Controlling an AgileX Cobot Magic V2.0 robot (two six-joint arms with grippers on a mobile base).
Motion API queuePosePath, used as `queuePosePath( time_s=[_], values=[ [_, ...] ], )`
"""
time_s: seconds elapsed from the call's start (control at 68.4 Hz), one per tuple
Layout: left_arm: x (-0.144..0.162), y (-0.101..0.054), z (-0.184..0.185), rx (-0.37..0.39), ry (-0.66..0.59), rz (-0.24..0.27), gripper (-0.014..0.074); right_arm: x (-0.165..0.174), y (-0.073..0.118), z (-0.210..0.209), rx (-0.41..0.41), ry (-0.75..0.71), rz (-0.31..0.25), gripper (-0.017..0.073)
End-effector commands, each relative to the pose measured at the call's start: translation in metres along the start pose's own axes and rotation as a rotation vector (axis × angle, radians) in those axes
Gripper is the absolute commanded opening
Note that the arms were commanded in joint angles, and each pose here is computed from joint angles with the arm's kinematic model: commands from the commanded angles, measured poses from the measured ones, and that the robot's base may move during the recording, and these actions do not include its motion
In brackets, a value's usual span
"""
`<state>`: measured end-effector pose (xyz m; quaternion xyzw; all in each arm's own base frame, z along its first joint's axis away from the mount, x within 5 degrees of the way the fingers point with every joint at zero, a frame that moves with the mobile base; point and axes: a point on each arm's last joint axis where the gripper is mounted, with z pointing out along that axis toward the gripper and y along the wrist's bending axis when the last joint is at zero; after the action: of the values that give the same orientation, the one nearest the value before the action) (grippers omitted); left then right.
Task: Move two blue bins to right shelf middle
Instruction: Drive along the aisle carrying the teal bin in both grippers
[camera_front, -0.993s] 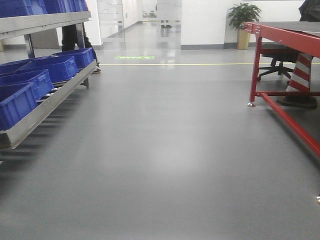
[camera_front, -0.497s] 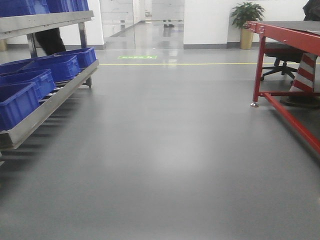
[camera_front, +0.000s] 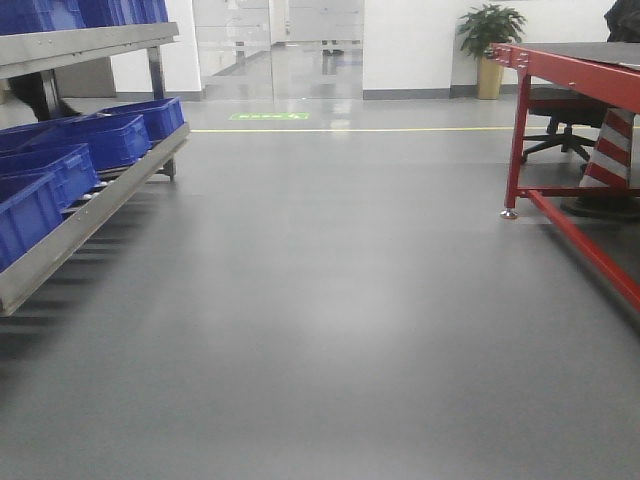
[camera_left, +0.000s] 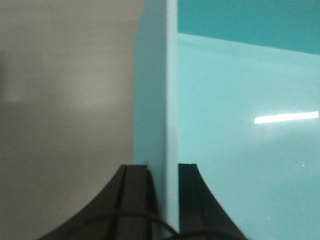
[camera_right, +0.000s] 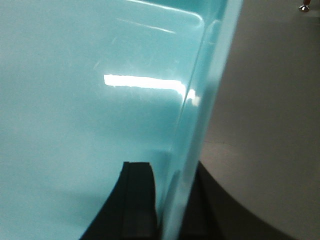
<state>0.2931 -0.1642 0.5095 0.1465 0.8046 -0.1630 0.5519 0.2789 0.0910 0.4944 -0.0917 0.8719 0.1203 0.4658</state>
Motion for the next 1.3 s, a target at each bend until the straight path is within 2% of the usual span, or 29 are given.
queuePosePath(
  time_s=[0.0,1.286],
  values=[
    [-0.0127,-0.008,-0.011,0.072,-0.105,-0.061,-0.0111,-0.0047,0.003,-0.0065,-0.023,-0.044,-0.021,-0.0153],
    [-0.0127,-0.008,-0.011,0.072,-0.105,-0.061,-0.0111,-0.0051,0.0031,-0.0066,-0.024,-0.049,-0.021,-0.0153]
  ],
)
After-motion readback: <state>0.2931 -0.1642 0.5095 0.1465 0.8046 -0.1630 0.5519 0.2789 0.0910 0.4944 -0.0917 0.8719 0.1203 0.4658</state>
